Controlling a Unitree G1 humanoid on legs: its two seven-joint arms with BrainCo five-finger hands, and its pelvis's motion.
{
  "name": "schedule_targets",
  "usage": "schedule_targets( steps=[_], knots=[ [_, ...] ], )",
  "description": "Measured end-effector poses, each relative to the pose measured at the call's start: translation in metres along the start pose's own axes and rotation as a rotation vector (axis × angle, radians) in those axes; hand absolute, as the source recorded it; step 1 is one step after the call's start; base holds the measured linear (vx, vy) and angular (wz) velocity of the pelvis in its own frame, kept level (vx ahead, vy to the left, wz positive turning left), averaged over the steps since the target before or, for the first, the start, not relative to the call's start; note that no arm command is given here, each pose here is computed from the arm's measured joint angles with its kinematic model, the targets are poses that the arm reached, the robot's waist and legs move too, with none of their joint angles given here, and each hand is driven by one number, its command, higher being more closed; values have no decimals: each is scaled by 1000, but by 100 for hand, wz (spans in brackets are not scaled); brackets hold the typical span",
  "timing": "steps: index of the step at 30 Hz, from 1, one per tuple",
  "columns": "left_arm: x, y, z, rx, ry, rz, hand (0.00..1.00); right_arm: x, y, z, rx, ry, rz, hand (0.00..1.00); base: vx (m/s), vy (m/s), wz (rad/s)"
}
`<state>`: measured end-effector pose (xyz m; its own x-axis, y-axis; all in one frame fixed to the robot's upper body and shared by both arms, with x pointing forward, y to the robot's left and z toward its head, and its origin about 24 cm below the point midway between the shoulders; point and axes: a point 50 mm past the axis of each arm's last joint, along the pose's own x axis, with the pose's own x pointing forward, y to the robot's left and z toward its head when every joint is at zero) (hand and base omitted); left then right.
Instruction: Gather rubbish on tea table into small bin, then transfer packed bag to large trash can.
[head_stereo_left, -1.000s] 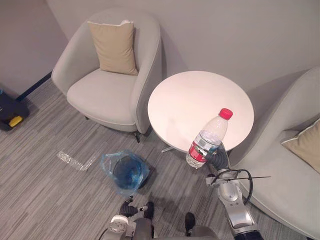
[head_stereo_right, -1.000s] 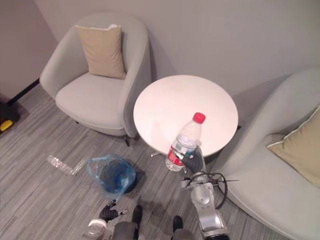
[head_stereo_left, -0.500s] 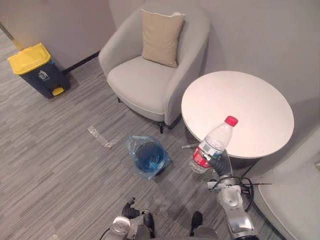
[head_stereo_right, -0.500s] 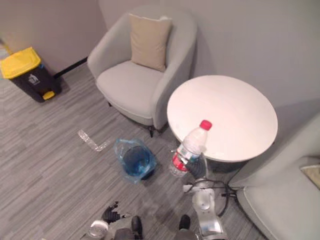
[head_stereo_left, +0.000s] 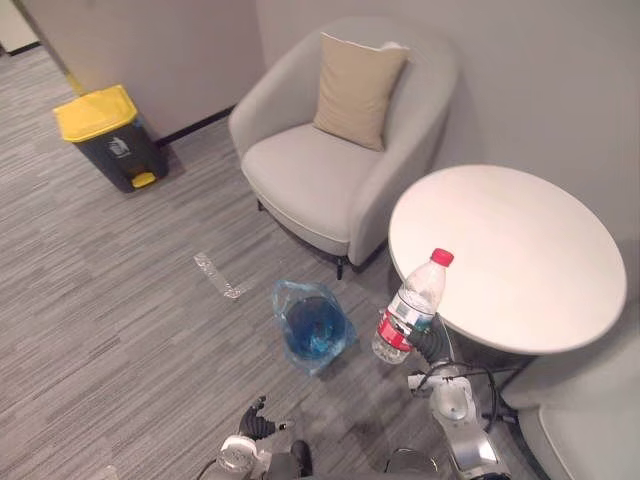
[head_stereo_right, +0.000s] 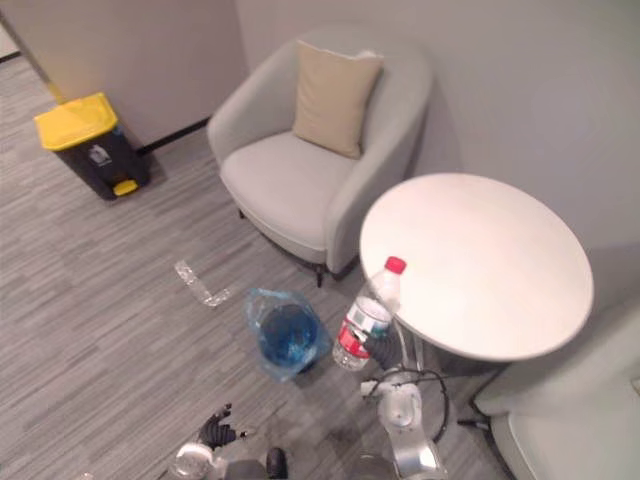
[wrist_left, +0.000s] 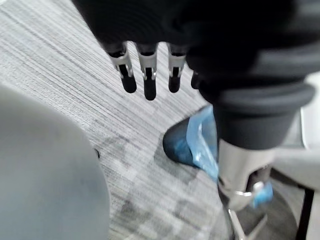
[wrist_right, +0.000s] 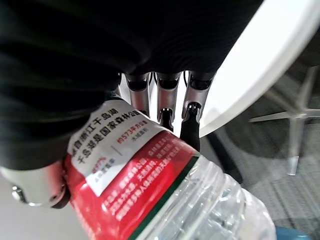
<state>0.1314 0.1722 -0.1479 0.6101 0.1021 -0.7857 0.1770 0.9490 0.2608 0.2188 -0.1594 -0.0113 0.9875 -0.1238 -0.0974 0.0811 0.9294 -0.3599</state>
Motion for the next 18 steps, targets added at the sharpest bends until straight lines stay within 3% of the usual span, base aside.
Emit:
schedule_targets(
  steps=[10, 18],
  knots=[
    [0, -12, -1, -39, 22, -19, 0, 0, -17, -6, -23, 18, -48, 100, 246, -93, 53],
    [1, -9, 5, -29, -5, -12, 0, 1, -16, -5, -11, 18, -53, 100, 63, 111, -2]
  ],
)
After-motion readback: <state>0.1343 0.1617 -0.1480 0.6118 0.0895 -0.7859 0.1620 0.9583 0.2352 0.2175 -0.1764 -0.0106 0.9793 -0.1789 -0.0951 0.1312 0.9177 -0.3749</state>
